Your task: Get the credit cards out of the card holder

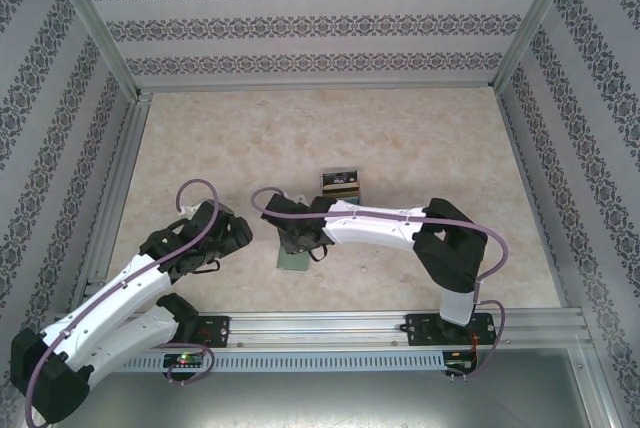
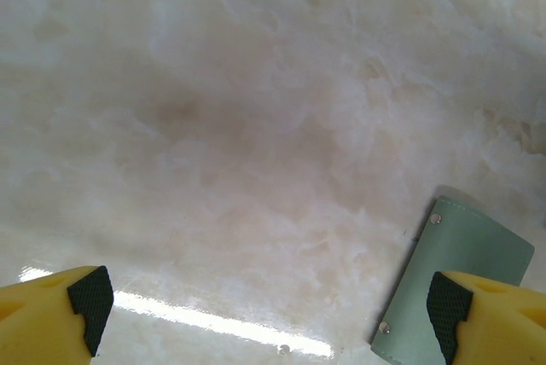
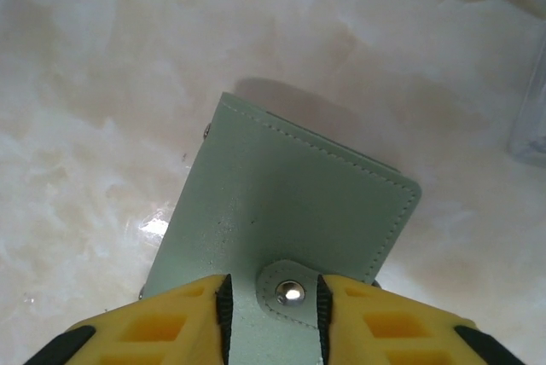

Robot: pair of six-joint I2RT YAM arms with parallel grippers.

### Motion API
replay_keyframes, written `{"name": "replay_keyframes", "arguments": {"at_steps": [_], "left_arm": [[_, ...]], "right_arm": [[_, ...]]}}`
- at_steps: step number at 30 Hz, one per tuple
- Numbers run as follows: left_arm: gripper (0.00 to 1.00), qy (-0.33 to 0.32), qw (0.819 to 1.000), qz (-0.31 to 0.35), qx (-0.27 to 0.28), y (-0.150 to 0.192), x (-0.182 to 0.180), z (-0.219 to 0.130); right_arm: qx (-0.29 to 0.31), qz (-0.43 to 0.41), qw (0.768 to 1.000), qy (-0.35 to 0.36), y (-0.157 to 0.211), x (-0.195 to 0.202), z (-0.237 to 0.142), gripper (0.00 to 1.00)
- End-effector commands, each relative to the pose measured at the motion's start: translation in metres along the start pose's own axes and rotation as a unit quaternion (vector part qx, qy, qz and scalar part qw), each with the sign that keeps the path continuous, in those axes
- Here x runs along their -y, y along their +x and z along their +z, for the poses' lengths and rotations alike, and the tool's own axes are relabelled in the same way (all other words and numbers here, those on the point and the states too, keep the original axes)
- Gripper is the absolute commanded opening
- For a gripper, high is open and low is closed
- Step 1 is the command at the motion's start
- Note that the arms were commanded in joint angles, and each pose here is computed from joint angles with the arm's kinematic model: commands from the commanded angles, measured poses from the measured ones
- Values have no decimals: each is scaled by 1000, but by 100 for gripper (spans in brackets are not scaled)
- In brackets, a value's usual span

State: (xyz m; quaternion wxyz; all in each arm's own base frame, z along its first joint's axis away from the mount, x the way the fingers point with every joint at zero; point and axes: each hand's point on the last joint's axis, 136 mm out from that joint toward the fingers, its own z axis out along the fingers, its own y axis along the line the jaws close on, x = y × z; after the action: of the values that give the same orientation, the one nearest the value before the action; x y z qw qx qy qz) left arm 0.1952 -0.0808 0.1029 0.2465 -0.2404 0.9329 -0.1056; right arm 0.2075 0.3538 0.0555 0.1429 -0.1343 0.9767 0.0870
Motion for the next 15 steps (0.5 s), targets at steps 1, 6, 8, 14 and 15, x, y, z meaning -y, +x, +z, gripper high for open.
{"name": "replay_keyframes", "arguments": {"at_steps": [1, 6, 8, 14, 15], "left_arm": [[97, -26, 1000, -3, -3, 3, -17, -1], [97, -27, 1000, -3, -5, 5, -19, -1], [97, -27, 1000, -3, -7, 6, -20, -1], [97, -25, 1000, -7, -6, 7, -22, -1], [97, -25, 1000, -7, -6, 7, -22, -1]], "right_arm": [[-26, 8, 999, 26, 11, 4, 6, 37], [-36, 6, 999, 29, 12, 2, 15, 37], [-44, 5, 999, 31, 15, 1, 19, 39], [-56, 4, 998, 30, 20, 0, 24, 45], [-57, 4, 998, 30, 21, 0, 23, 46]]}}
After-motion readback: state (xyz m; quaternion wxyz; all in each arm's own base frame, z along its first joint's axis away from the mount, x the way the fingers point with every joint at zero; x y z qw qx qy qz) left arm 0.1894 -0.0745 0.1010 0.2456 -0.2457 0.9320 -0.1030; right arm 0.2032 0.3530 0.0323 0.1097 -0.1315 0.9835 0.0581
